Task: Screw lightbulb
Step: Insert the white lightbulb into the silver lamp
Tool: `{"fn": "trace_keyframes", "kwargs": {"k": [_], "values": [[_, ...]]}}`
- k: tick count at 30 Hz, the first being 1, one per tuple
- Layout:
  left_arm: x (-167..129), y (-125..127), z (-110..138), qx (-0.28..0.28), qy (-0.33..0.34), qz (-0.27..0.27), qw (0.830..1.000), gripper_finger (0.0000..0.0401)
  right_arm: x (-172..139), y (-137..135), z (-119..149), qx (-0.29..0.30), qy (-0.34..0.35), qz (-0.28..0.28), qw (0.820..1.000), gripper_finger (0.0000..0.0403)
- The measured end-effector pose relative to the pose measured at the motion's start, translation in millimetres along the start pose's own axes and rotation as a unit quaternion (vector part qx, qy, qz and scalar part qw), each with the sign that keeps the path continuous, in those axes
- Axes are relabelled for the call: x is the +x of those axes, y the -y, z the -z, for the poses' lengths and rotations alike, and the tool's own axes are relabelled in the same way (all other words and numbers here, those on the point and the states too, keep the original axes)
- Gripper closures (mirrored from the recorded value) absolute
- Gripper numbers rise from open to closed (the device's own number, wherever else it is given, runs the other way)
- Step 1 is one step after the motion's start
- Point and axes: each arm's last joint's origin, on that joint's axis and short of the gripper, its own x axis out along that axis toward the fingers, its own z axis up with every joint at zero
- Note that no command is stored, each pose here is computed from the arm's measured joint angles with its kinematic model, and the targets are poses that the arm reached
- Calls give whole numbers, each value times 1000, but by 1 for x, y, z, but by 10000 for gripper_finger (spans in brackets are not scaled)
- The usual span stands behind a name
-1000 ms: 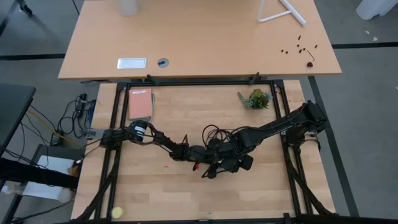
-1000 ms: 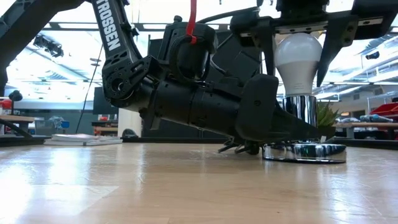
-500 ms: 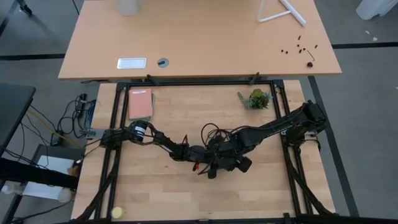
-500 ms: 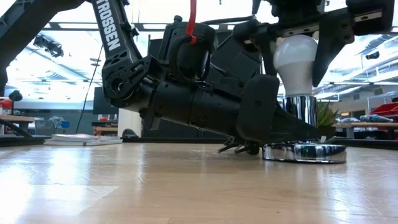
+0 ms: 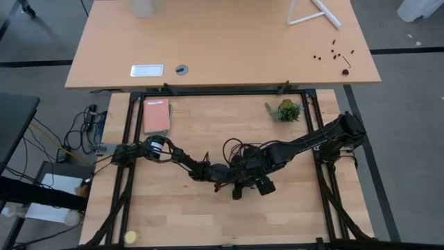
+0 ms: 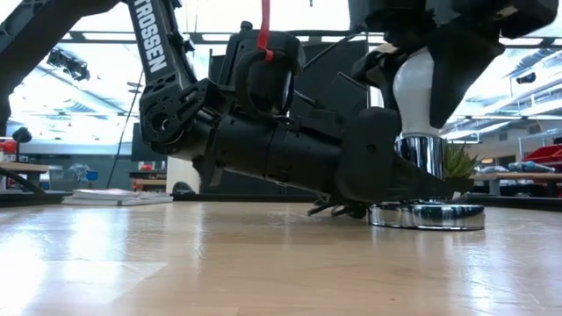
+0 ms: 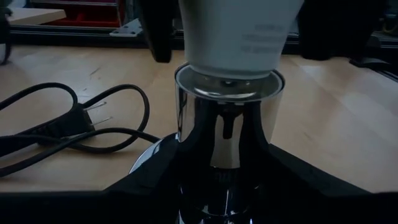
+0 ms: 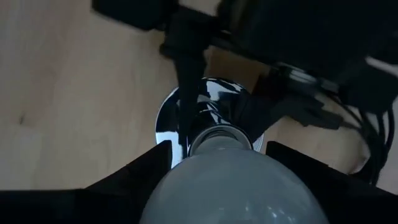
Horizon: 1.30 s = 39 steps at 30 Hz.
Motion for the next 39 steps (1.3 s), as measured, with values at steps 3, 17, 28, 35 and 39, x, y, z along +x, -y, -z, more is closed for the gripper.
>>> {"fn": "trace_keyframes", "kwargs": {"k": [3, 17, 28, 35, 39], "values": [[0, 0, 0, 1, 2, -7, 1000, 206, 0, 0, -1, 42, 6, 1, 999, 143], [-1, 1, 0, -4, 5, -28, 1000, 206, 1, 7, -3, 324, 21, 24, 946, 142], [0, 1, 0, -14, 4, -39, 999, 206, 1, 13, -1, 533, 24, 36, 845, 140], [0, 1, 0, -13, -1, -39, 999, 206, 2, 16, 0, 556, 24, 37, 830, 130], [0, 1, -1, -13, -2, -39, 999, 206, 0, 16, -1, 522, 16, 22, 852, 109]]}}
